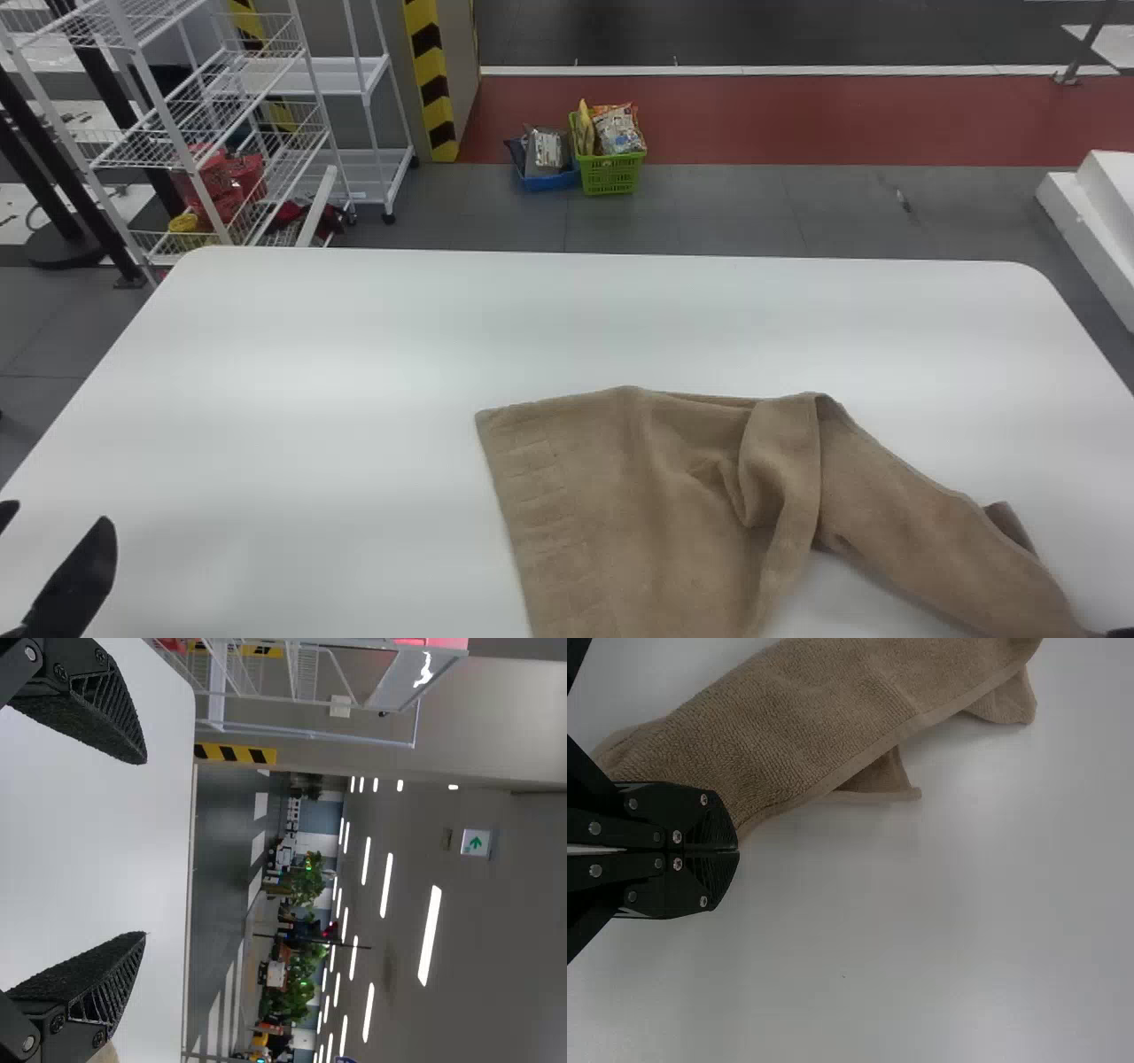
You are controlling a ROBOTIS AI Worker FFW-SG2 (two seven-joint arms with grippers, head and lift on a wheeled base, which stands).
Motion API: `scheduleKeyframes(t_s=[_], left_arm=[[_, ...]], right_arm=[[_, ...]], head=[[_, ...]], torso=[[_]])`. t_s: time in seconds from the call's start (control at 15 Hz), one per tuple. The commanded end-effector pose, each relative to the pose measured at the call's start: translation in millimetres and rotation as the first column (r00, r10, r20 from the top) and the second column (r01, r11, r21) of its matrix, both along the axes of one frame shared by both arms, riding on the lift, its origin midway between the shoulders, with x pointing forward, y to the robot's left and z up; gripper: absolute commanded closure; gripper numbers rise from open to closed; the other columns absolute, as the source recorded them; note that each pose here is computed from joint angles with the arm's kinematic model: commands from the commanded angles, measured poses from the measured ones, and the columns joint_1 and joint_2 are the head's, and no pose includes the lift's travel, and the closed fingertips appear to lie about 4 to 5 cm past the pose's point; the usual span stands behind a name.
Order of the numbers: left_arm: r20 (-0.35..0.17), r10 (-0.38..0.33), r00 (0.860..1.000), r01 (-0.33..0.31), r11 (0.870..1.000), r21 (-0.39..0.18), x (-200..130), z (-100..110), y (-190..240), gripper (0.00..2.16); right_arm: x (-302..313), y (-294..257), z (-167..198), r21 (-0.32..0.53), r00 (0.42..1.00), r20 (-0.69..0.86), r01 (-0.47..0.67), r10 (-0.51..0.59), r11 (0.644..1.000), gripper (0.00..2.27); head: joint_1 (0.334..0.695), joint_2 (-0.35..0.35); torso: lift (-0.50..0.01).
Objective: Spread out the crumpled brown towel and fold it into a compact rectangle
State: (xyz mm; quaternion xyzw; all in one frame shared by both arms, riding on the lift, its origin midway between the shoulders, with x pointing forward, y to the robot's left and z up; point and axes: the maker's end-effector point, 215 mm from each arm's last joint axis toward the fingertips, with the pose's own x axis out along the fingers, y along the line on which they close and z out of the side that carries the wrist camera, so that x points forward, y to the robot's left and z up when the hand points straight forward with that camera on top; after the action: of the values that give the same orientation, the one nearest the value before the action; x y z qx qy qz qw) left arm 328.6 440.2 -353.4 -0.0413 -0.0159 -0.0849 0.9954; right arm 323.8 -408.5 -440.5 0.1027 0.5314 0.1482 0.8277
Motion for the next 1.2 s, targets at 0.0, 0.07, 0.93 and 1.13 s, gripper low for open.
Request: scheduleKeyframes(t_s=[0.0, 0.07, 0.93, 1.13], left_arm=[[0.000, 0.001, 1.000, -0.001, 1.000, -0.002, -0.2, -0.2, -0.5, 0.12], [0.003, 0.001, 1.000, -0.001, 1.000, 0.000, -0.2, 0.5, -0.4, 0.12], [0.006, -0.019, 1.000, 0.019, 1.000, 0.009, 4.4, 5.3, -8.8, 0.12], [0.004, -0.018, 1.000, 0.018, 1.000, 0.009, 3.6, 5.0, -8.1, 0.12]], right_arm=[[3.3, -0.9, 11.9, 0.063, 0.999, 0.033, 0.020, -0.022, 0.998, 1.33], [4.5, -3.3, 16.8, 0.081, 0.998, 0.047, 0.027, -0.031, 0.996, 1.33], [-33.2, 72.6, 86.6, 0.040, 0.938, 0.261, -0.248, 0.229, 0.968, 1.33], [-51.9, 123.6, 64.1, -0.026, 0.901, 0.206, -0.384, 0.381, 0.923, 1.33]], head=[[0.695, 0.057], [0.695, 0.056], [0.695, 0.055], [0.695, 0.186]], torso=[[-0.127], [-0.127], [-0.127], [-0.127]])
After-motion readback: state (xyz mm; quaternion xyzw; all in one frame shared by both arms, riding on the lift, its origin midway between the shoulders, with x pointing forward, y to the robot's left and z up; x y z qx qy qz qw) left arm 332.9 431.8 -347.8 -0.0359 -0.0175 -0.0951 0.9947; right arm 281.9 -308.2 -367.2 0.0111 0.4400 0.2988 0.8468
